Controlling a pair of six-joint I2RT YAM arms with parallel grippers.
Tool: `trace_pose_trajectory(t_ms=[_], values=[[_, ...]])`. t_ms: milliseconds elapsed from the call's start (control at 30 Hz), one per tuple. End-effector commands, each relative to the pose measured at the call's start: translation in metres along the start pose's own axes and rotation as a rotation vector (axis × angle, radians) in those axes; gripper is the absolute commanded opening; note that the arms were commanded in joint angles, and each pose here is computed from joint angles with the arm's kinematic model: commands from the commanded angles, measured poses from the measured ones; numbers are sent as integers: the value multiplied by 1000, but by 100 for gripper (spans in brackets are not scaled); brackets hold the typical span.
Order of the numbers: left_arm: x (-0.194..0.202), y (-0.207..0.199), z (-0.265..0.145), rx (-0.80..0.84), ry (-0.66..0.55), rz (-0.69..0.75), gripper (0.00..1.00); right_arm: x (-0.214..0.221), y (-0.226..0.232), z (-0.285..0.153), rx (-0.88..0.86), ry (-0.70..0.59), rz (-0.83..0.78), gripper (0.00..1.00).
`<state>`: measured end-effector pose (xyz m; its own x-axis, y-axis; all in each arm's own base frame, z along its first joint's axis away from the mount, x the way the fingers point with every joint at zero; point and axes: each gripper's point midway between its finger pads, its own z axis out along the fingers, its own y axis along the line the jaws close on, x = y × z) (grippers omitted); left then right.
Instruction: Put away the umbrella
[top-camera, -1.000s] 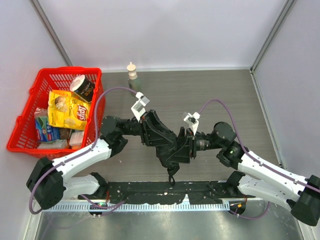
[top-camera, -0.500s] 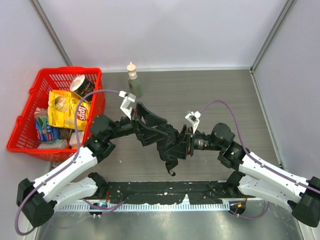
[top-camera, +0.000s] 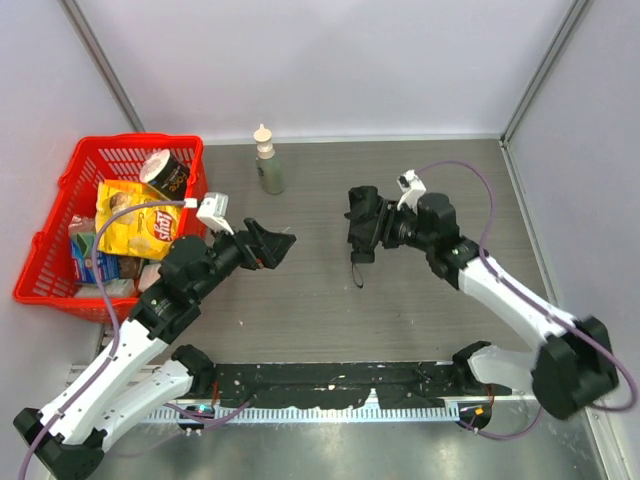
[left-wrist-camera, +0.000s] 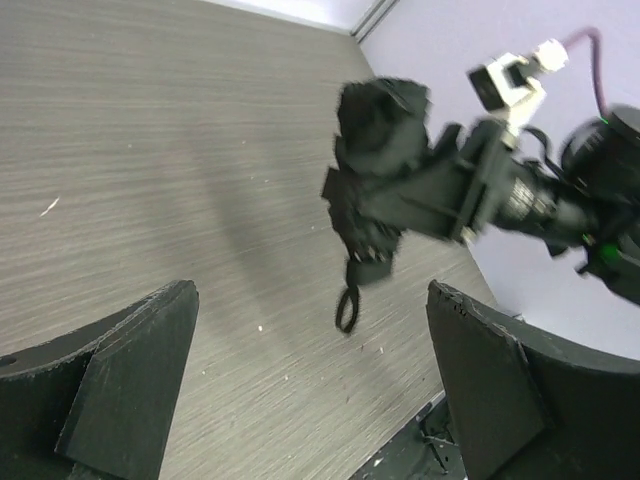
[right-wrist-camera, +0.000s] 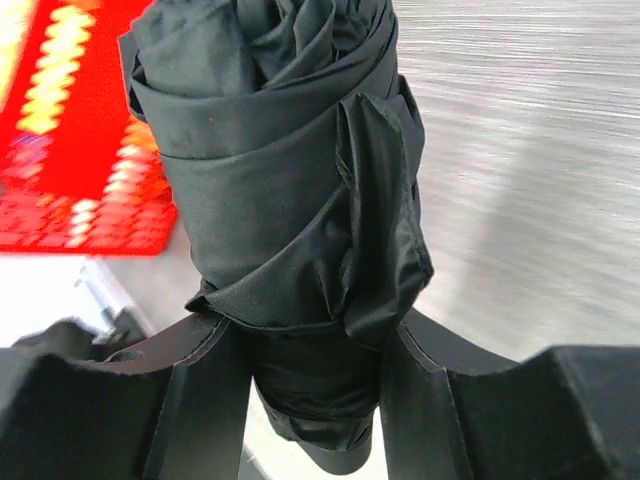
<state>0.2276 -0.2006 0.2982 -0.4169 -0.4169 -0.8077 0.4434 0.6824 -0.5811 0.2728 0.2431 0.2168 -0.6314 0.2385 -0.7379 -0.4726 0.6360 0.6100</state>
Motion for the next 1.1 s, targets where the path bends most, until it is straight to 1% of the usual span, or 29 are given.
trace_pose_trajectory(t_ms=[0,33,67,100,133,167,200,233,267,300,400,533,667,733,767,800,967,1000,1067], values=[[-7,-14,-5,48,8,16,100,-54,-57,35,126,-83,-45,23],[-5,-19,-5,80,19,9,100,-63,-85,50,178,-69,-25,23],[-1,-24,-3,109,37,1,100,-84,-86,56,166,-90,-44,23],[1,-30,-3,142,48,-5,100,-84,-112,71,183,-73,-20,23],[6,-33,-2,165,67,-11,100,-111,-111,76,136,-110,-42,23],[9,-36,-1,182,82,-17,100,-100,-129,92,129,-64,-18,23],[12,-38,-1,198,93,-21,99,-124,-127,98,107,-100,-42,23],[14,-38,0,204,103,-24,100,-113,-143,113,106,-56,-30,24],[17,-37,-1,207,112,-29,100,-129,-142,120,95,-65,-50,26],[19,-36,-1,206,114,-34,100,-120,-158,133,104,-24,-52,26],[27,-33,-1,207,124,-47,100,-119,-188,164,115,42,-29,27],[32,-36,-2,229,140,-66,100,-122,-213,183,156,44,-37,28],[40,-24,4,189,147,-76,99,-118,-232,195,170,49,-16,32],[43,-23,6,184,165,-74,100,-113,-238,200,168,60,-16,36],[43,-25,6,190,168,-74,100,-114,-240,200,175,56,-22,40],[43,-25,6,193,169,-77,100,-107,-246,200,198,79,-16,41],[43,-24,7,183,163,-89,100,-100,-268,197,300,104,-30,59],[43,-24,7,187,166,-91,100,-102,-274,195,332,102,-47,60],[43,-25,5,190,168,-98,100,-105,-279,189,384,107,-67,69]])
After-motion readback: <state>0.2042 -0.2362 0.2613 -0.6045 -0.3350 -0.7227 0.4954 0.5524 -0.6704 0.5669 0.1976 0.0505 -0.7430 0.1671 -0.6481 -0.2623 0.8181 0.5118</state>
